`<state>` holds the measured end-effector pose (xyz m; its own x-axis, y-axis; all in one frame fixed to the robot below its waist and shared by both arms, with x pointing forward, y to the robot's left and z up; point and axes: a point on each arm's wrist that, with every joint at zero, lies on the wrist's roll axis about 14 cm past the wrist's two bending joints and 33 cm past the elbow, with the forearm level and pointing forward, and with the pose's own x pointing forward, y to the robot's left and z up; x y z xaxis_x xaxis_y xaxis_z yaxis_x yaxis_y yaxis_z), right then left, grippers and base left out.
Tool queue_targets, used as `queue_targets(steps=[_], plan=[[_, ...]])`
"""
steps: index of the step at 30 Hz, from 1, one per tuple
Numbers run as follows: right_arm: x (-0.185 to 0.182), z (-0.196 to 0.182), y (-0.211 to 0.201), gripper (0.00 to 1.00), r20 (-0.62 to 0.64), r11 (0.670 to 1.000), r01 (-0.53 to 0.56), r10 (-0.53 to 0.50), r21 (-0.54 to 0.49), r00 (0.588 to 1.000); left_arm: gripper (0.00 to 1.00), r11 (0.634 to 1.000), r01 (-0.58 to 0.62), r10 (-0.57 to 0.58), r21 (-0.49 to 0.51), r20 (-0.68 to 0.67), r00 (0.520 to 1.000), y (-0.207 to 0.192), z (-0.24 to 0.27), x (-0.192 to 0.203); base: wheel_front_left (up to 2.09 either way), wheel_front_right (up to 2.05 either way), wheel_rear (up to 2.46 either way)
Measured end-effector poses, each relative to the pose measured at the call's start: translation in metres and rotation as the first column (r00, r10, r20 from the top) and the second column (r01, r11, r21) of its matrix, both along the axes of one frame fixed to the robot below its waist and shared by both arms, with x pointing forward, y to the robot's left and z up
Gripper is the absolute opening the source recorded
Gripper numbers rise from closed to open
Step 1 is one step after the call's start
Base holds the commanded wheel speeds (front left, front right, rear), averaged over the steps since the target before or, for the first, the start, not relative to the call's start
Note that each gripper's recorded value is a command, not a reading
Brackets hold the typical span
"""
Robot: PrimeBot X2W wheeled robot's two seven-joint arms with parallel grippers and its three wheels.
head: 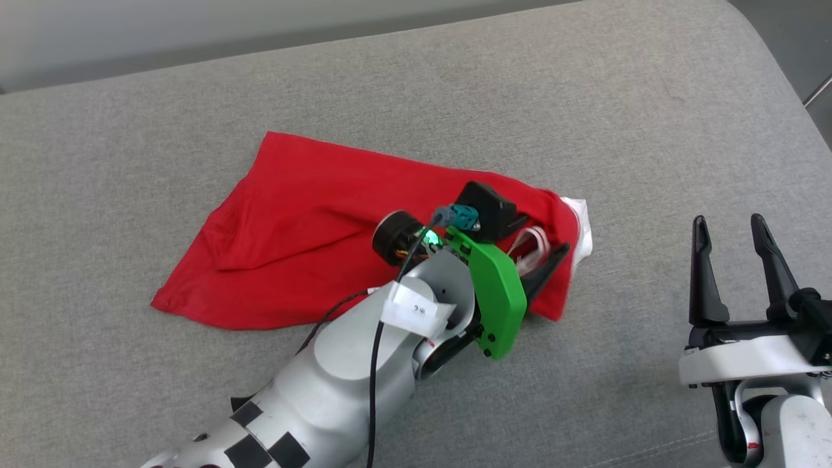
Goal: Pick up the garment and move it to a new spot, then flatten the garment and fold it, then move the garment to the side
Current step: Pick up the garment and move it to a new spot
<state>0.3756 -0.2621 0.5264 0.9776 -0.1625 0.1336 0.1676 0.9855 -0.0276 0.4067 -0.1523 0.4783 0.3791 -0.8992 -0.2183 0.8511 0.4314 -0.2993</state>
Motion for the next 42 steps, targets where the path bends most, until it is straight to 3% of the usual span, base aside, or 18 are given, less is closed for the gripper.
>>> queue_targets(steps=[7, 15, 21, 27, 31, 42], plan=[[0.01, -0.004, 0.015, 1.0, -0.002, 0.999, -0.046, 0.046, 0.016, 0.999, 1.0, 0.998, -0.07, 0.07, -0.002, -0.013, 0.997, 0.017, -0.014, 0.006, 0.0, 0.0, 0.0], [0.016, 0.004, 0.039, 1.0, 0.028, 0.992, -0.124, 0.123, 0.023, 0.992, 1.0, 0.959, -0.27, 0.279, -0.092, 0.107, 0.954, 0.063, 0.026, 0.042, 0.0, 0.0, 0.0], [0.014, 0.011, 0.064, 1.0, 0.05, 0.979, -0.202, 0.201, 0.028, 0.978, 1.0, 0.871, -0.464, 0.489, -0.163, 0.196, 0.85, 0.137, 0.059, 0.063, 0.0, 0.0, 0.0], [0.01, 0.019, 0.093, 1.0, 0.075, 0.957, -0.289, 0.285, 0.038, 0.956, 1.0, 0.744, -0.63, 0.668, -0.224, 0.229, 0.708, 0.221, 0.075, 0.045, 0.0, 0.0, 0.0], [0.006, 0.022, 0.107, 1.0, 0.084, 0.944, -0.328, 0.324, 0.039, 0.942, 1.0, 0.675, -0.684, 0.737, -0.275, 0.224, 0.638, 0.253, 0.08, 0.018, 0.0, 0.0, 0.0], [-0.002, 0.025, 0.124, 1.0, 0.095, 0.926, -0.373, 0.368, 0.049, 0.925, 1.0, 0.545, -0.775, 0.838, -0.319, 0.238, 0.491, 0.3, 0.072, -0.038, 0.0, 0.0, 0.0]])
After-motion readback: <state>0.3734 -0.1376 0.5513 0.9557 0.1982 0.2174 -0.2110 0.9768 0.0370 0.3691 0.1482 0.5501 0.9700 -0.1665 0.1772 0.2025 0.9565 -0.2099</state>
